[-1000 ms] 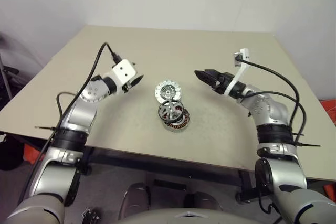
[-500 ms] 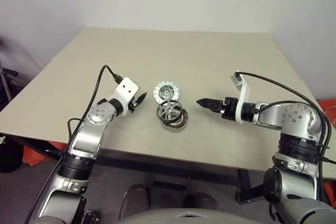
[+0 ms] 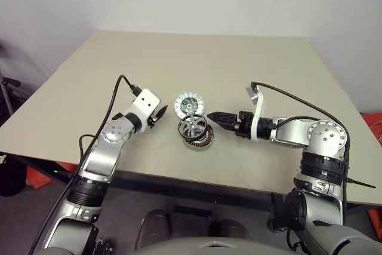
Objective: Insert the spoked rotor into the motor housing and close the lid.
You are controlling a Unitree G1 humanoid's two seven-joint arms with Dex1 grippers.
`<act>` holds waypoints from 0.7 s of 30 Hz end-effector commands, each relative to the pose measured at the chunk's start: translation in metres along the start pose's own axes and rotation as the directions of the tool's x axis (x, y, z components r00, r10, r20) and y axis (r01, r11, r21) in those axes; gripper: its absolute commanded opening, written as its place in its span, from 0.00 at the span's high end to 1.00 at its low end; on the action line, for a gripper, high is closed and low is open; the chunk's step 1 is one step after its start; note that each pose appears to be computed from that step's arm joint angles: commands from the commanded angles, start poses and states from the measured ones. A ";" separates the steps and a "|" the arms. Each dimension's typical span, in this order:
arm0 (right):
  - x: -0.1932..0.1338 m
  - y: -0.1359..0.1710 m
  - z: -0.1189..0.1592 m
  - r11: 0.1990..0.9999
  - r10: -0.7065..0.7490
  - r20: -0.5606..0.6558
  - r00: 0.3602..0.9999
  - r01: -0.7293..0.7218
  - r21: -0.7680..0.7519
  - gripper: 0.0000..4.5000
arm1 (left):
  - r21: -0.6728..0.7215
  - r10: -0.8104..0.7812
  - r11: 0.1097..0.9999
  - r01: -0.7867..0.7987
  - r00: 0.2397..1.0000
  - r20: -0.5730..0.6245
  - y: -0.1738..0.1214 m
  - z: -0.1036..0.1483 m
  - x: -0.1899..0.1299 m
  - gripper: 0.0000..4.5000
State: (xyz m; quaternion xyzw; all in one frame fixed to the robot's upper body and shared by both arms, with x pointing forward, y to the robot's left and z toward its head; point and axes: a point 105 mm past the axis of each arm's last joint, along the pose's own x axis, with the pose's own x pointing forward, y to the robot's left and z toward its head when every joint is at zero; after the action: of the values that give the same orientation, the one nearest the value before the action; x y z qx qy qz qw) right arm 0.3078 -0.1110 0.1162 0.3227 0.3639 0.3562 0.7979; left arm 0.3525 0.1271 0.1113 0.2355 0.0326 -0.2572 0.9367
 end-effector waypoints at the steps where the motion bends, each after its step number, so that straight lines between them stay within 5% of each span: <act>1: 0.001 0.018 -0.001 0.998 0.055 -0.017 0.998 -0.056 -0.037 0.10 | 0.036 0.027 0.999 -0.028 0.999 0.038 0.007 0.013 -0.003 0.40; 21: 0.031 0.011 -0.015 0.997 0.036 -0.058 0.998 -0.032 0.067 0.14 | 0.064 0.038 0.997 -0.040 0.999 0.037 0.011 0.016 -0.001 0.40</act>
State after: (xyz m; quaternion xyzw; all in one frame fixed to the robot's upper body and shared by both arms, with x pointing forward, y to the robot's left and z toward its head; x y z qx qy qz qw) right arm 0.3030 -0.0786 0.0992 0.3457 0.4047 0.3611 0.7657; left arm 0.3542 0.1305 0.1135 0.2494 0.0311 -0.2494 0.9352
